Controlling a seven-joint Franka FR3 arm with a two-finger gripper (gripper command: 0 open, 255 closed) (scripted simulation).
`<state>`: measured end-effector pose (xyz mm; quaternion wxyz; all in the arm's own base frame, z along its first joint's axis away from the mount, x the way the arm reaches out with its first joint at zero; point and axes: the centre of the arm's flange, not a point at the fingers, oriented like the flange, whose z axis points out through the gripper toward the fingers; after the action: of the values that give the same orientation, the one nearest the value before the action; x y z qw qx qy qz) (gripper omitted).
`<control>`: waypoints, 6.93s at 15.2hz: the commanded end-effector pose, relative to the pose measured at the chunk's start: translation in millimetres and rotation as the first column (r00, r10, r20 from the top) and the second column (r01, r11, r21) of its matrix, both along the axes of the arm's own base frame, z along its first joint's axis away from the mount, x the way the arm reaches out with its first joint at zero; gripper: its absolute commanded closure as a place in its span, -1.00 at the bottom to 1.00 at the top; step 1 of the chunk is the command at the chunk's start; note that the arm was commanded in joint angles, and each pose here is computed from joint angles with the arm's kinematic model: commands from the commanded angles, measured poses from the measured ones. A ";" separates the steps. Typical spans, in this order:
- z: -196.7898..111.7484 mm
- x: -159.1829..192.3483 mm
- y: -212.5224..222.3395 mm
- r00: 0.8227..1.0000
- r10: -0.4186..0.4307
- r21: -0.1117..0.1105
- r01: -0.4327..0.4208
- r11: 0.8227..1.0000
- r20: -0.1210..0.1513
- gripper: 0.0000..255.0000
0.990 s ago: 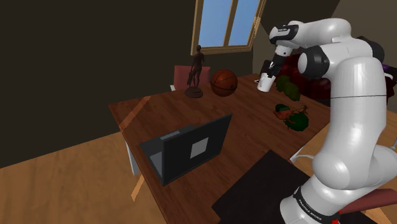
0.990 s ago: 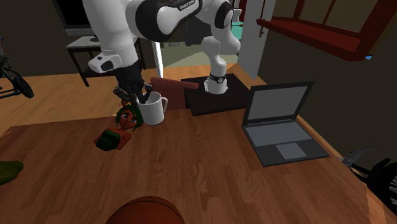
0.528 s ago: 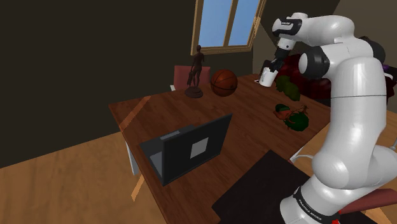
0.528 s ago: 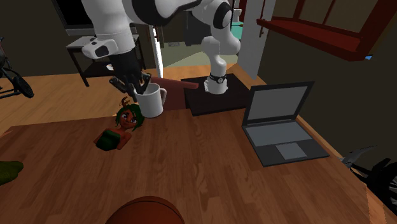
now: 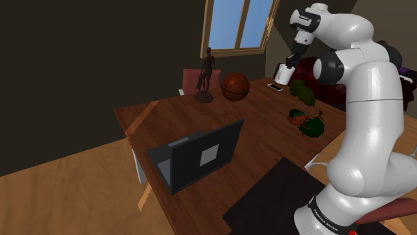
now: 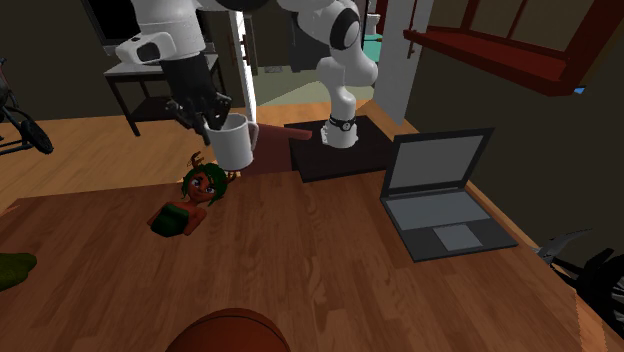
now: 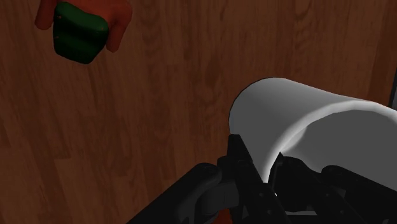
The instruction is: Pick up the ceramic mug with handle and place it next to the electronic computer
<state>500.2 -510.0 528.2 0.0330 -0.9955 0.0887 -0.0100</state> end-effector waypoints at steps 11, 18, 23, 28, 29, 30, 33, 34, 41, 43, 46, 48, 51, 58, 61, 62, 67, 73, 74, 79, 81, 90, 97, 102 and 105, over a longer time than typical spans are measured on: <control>29.8 29.5 74.7 1.000 0.000 0.000 0.000 1.000 0.000 1.00; 29.9 62.8 160.9 1.000 0.000 0.000 0.000 1.000 0.000 1.00; 30.0 86.6 222.4 1.000 0.000 0.000 0.000 1.000 0.000 1.00; 30.1 110.3 284.0 1.000 0.000 0.000 0.000 1.000 0.000 1.00; 30.1 115.1 296.3 1.000 0.000 0.000 0.000 1.000 0.000 1.00; 30.1 119.9 308.6 1.000 0.000 0.000 0.000 1.000 0.000 1.00; 30.2 134.1 345.5 1.000 0.000 0.000 0.000 1.000 0.000 1.00; 30.2 138.9 357.9 1.000 0.000 0.000 0.000 1.000 0.000 1.00; 3.9 147.0 378.9 1.000 0.000 0.000 0.000 1.000 0.000 1.00; -6.7 147.0 378.9 1.000 0.000 0.000 0.000 1.000 0.000 1.00; -22.5 147.0 378.9 1.000 0.000 0.000 0.000 1.000 0.000 1.00; -33.1 147.0 378.9 1.000 0.000 0.000 0.000 1.000 0.000 1.00; -48.9 147.0 378.9 1.000 0.000 0.000 0.000 1.000 0.000 1.00; -85.9 147.0 378.9 1.000 0.000 0.000 0.000 1.000 0.000 1.00; -101.7 147.0 378.9 1.000 0.000 0.000 0.000 1.000 0.000 1.00; -107.0 147.0 378.9 1.000 0.000 0.000 0.000 1.000 0.000 1.00; -133.4 147.0 378.9 1.000 0.000 0.000 0.000 1.000 0.000 1.00; -165.1 147.0 378.9 1.000 0.000 0.000 0.000 1.000 0.000 1.00; -170.4 147.0 378.9 1.000 0.000 0.000 0.000 1.000 0.000 1.00; -196.8 147.0 378.9 1.000 0.000 0.000 0.000 1.000 0.000 1.00; -207.3 147.0 378.9 1.000 0.000 0.000 0.000 1.000 0.000 1.00; -254.8 147.0 378.9 1.000 0.000 0.000 0.000 1.000 0.000 1.00; -291.8 147.0 378.9 1.000 0.000 0.000 0.000 1.000 0.000 1.00; -309.2 147.0 378.9 1.000 0.000 0.000 0.000 1.000 0.000 1.00; -309.2 147.0 378.9 1.000 0.000 0.000 0.000 1.000 0.000 1.00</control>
<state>647.2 -131.0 219.0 0.0332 -0.9955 0.0886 -0.0096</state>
